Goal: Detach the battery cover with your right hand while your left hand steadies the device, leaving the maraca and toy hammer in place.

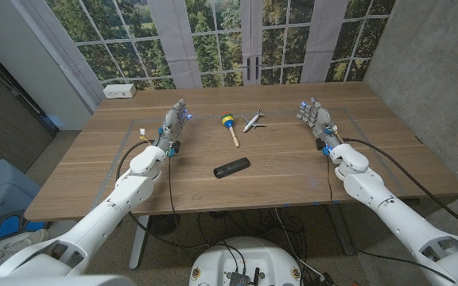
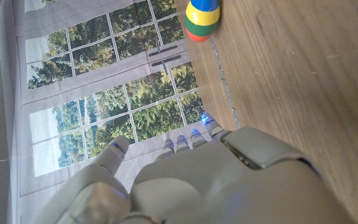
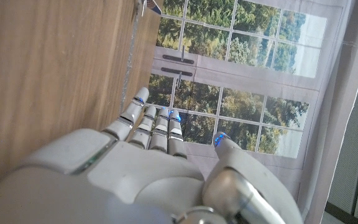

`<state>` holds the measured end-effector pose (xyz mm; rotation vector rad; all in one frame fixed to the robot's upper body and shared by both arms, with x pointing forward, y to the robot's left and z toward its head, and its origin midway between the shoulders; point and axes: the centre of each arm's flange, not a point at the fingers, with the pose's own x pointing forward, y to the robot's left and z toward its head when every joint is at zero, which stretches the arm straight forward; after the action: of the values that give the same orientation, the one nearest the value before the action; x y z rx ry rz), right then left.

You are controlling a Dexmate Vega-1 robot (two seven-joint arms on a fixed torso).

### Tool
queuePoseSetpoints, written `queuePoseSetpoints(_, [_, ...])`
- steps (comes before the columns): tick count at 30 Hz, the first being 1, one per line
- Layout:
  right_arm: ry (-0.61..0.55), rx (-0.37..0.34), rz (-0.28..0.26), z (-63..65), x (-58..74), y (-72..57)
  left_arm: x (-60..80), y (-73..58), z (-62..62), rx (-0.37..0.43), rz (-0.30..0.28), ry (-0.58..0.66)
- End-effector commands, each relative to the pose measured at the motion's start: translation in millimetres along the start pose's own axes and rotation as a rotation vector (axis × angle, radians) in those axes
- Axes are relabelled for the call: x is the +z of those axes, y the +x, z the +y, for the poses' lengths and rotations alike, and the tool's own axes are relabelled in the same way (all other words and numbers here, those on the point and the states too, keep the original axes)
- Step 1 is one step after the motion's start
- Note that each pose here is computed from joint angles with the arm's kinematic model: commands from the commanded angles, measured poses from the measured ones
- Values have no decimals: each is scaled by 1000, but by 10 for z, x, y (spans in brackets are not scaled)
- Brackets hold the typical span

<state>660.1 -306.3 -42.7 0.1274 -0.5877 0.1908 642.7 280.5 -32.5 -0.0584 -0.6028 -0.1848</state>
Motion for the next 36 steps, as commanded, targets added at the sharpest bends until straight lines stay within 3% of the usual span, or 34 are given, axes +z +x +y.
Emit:
queuePoseSetpoints(1, [83,-67,4,-269,-217,-121,29,-47,-202,15,-12,-9])
queuePoseSetpoints(7, [97,-73,0,-299,-242,-115,76,-77,-256,32,-13,54])
queuePoseSetpoints(19, [92,-89,-9,-256,-269,-138,214,-255,-392,113,-87,281])
queuePoseSetpoints(36, [83,-112,-33,-167,-295,-256,231,-391,-496,119,-110,441])
